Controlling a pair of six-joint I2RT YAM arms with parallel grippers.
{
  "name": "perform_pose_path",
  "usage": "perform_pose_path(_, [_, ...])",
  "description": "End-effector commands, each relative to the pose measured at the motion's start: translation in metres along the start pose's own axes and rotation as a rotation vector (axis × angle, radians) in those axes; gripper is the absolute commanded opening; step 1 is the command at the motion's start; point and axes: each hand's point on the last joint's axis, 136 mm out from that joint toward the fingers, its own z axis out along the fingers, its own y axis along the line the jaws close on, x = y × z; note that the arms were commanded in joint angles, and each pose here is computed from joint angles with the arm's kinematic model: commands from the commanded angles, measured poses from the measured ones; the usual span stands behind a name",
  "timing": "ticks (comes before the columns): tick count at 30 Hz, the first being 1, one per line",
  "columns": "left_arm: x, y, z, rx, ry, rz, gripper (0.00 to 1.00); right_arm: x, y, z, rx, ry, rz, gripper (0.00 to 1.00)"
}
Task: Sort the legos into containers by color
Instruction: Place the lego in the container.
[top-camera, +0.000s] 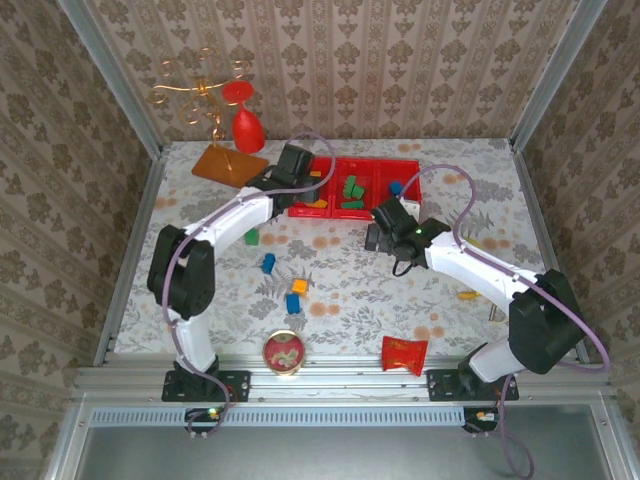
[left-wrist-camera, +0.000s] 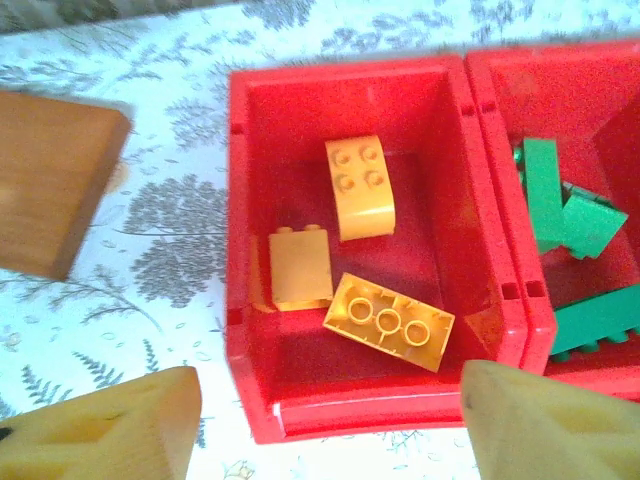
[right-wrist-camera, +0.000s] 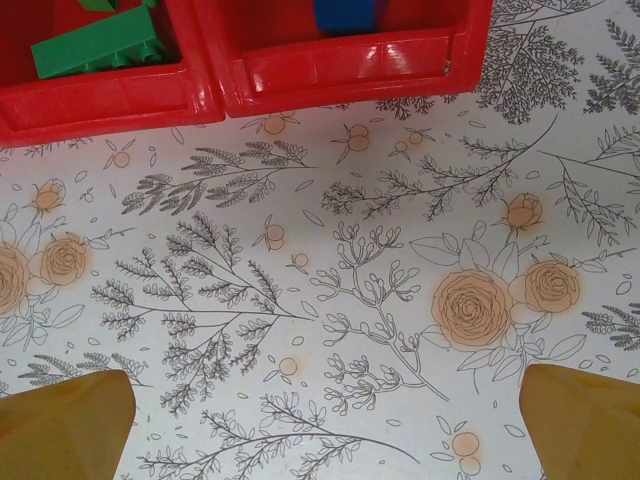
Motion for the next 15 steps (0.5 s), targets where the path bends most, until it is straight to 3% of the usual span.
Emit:
perform_pose_path(1, [-0.007, 0.015, -0.025, -0.036, -0.056, -0.039, 0.77, -0.003, -0.010, -0.008, 0.034, -0.031, 0.023, 1.00])
perform_pose_path(5, [0.010, 0.032, -0.042, -0.062, -0.054, -0.070, 0.89, -0.004, -0.010, -0.009, 0.036, -0.033, 0.026, 1.00])
perform_pose_path(7, [0.022, 0.044, -0.050, -0.082, -0.048, -0.091, 1.00, -0.004, -0.011, -0.009, 0.038, -0.033, 0.029, 1.00])
perform_pose_path(15, [0.078, 0.093, -0.057, -0.135, 0.031, -0.202, 1.00, -0.005, -0.013, -0.008, 0.054, -0.040, 0.051, 1.00])
